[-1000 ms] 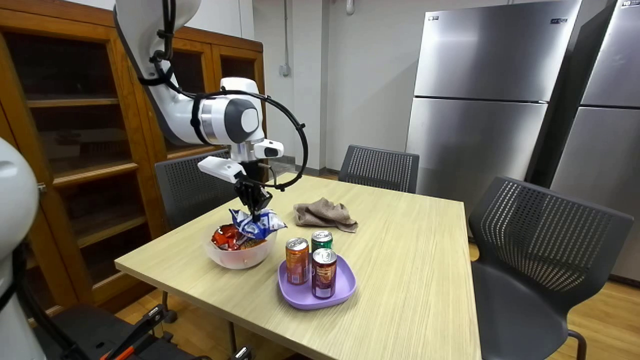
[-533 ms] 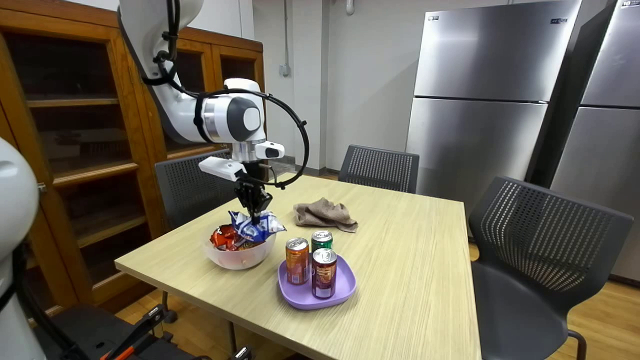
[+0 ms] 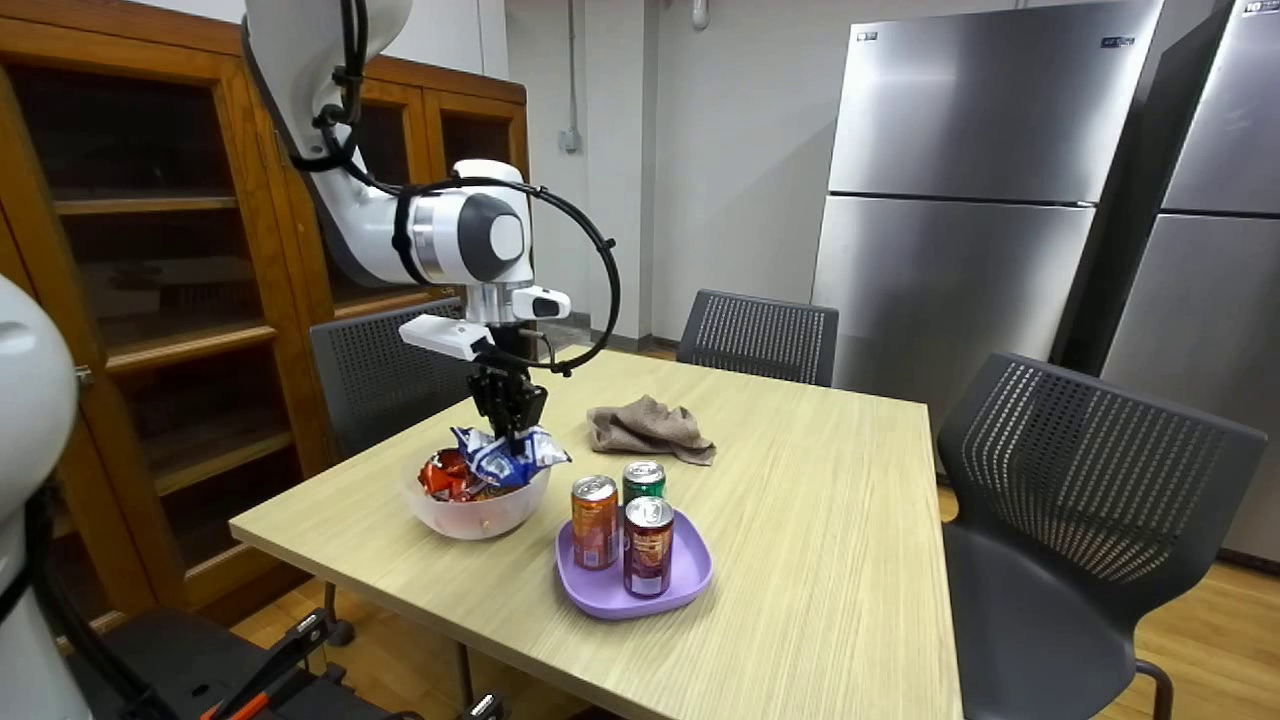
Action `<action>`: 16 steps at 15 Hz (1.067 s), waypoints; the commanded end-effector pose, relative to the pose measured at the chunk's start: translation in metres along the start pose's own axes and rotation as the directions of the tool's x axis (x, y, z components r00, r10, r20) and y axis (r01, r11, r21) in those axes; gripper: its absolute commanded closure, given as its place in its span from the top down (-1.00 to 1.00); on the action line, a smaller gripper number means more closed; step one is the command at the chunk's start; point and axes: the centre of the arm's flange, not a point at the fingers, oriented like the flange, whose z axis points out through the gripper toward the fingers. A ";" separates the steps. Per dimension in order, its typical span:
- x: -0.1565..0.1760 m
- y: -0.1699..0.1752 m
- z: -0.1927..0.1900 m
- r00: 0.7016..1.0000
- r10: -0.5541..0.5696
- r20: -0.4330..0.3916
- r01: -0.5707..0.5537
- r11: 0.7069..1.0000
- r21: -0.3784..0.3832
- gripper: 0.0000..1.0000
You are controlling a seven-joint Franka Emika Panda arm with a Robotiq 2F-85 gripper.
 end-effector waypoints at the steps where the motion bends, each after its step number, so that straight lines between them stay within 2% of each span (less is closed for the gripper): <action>1: 0.004 -0.004 -0.007 1.000 -0.014 0.004 0.014 1.000 -0.025 0.27; 5: 0.004 -0.003 -0.016 1.000 -0.018 -0.019 0.018 0.999 -0.031 0.87; 6: 0.004 -0.002 -0.018 0.999 -0.020 -0.026 0.019 0.999 -0.033 0.98; 16: 0.004 0.005 -0.054 0.993 -0.031 -0.111 0.028 0.999 -0.026 1.00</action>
